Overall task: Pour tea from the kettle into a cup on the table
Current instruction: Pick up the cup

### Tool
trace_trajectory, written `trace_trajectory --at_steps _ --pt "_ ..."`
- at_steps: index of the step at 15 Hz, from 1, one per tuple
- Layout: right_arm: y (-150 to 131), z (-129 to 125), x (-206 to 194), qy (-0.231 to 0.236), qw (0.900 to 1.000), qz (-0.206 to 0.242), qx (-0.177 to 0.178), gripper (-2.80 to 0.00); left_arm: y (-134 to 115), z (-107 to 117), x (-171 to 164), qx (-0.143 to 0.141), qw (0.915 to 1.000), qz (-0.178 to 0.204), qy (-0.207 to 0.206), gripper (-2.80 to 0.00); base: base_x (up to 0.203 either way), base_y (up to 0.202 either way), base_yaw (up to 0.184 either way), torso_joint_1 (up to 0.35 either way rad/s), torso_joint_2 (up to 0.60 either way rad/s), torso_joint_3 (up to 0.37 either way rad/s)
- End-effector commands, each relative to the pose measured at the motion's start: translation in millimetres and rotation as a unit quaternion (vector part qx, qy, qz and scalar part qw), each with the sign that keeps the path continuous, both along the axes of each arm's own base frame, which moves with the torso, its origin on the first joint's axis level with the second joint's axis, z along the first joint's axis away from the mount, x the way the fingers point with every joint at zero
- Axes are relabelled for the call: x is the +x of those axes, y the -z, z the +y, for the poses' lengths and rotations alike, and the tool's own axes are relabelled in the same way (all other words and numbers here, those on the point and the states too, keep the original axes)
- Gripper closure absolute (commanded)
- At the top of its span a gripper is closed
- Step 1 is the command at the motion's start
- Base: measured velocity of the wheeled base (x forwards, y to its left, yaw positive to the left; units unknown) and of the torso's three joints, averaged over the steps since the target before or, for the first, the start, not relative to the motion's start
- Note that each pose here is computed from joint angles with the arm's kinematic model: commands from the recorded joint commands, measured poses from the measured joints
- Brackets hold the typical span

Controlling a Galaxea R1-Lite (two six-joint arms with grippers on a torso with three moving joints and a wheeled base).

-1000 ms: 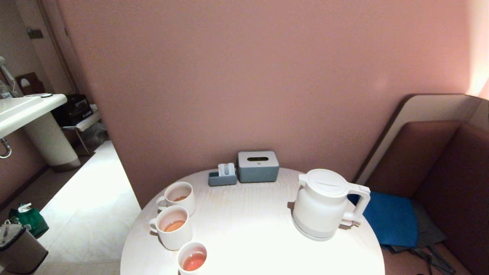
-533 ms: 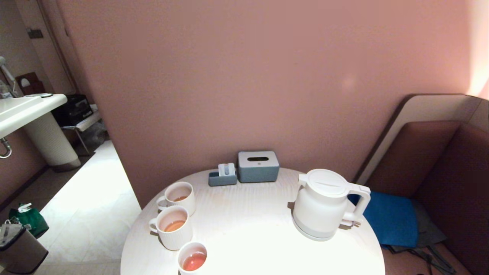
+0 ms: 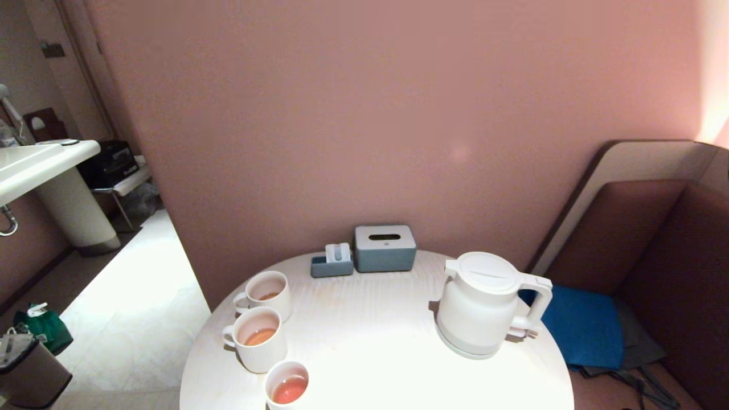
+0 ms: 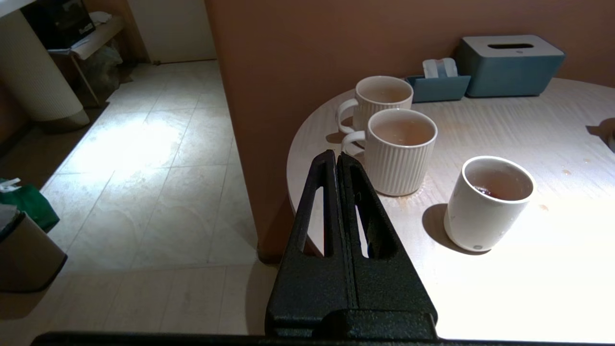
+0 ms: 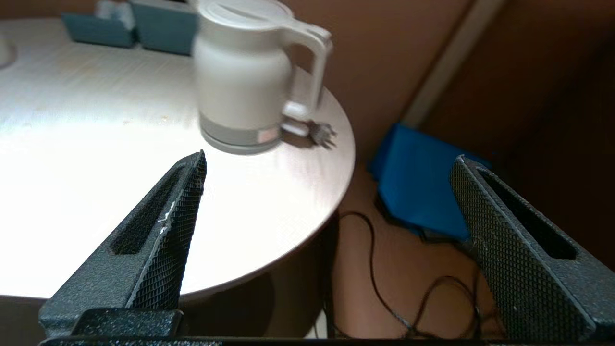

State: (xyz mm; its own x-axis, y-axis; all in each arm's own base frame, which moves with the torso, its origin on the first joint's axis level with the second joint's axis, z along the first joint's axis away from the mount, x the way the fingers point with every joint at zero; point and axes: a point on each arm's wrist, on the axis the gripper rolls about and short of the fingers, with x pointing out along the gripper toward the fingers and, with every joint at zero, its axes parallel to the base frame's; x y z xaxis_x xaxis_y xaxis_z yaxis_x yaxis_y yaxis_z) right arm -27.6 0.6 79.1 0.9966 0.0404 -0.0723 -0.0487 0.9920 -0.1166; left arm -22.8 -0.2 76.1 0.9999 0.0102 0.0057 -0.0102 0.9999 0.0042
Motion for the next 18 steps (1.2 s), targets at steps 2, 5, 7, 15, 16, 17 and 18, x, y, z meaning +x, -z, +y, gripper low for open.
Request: trace_trajectory --at_steps 2,5,7,15,16,17,18 --pt "4.2 0.2 1.1 -0.005 1.0 0.002 -0.011 -2.8 -0.1 0.0 0.1 0.0 1.0 0.001 0.0 0.0 0.0 0.0 0.0 0.0 0.0 0.0" --pt "3.8 0.1 1.6 -0.002 1.0 -0.004 0.001 -2.8 -0.1 0.0 0.1 0.0 1.0 0.001 0.0 0.0 0.0 0.0 0.0 0.0 0.0 0.0" --pt "3.6 0.1 1.5 -0.003 1.0 -0.004 0.003 -2.8 -0.1 0.0 0.1 0.0 1.0 0.001 0.0 0.0 0.0 0.0 0.0 0.0 0.0 0.0" --pt "3.4 -0.1 1.5 0.004 0.999 -0.003 0.033 0.0 -0.1 0.0 0.1 0.0 1.0 0.001 0.0 0.0 0.0 0.0 0.0 0.0 0.0 0.0" --pt "3.2 -0.1 1.5 0.005 0.999 -0.003 0.042 0.0 -0.1 0.0 0.1 0.0 1.0 0.001 0.0 0.0 0.0 0.0 0.0 0.0 0.0 0.0" --pt "3.1 -0.2 1.4 0.007 0.999 -0.003 0.046 0.0 -0.1 0.0 0.1 0.0 1.0 0.001 0.0 0.0 0.0 0.0 0.0 0.0 0.0 0.0" --pt "3.0 -0.4 1.4 0.011 0.999 -0.004 0.049 0.0 -0.1 0.0 0.1 0.0 1.0 0.001 0.0 0.0 0.0 0.0 0.0 0.0 0.0 0.0"
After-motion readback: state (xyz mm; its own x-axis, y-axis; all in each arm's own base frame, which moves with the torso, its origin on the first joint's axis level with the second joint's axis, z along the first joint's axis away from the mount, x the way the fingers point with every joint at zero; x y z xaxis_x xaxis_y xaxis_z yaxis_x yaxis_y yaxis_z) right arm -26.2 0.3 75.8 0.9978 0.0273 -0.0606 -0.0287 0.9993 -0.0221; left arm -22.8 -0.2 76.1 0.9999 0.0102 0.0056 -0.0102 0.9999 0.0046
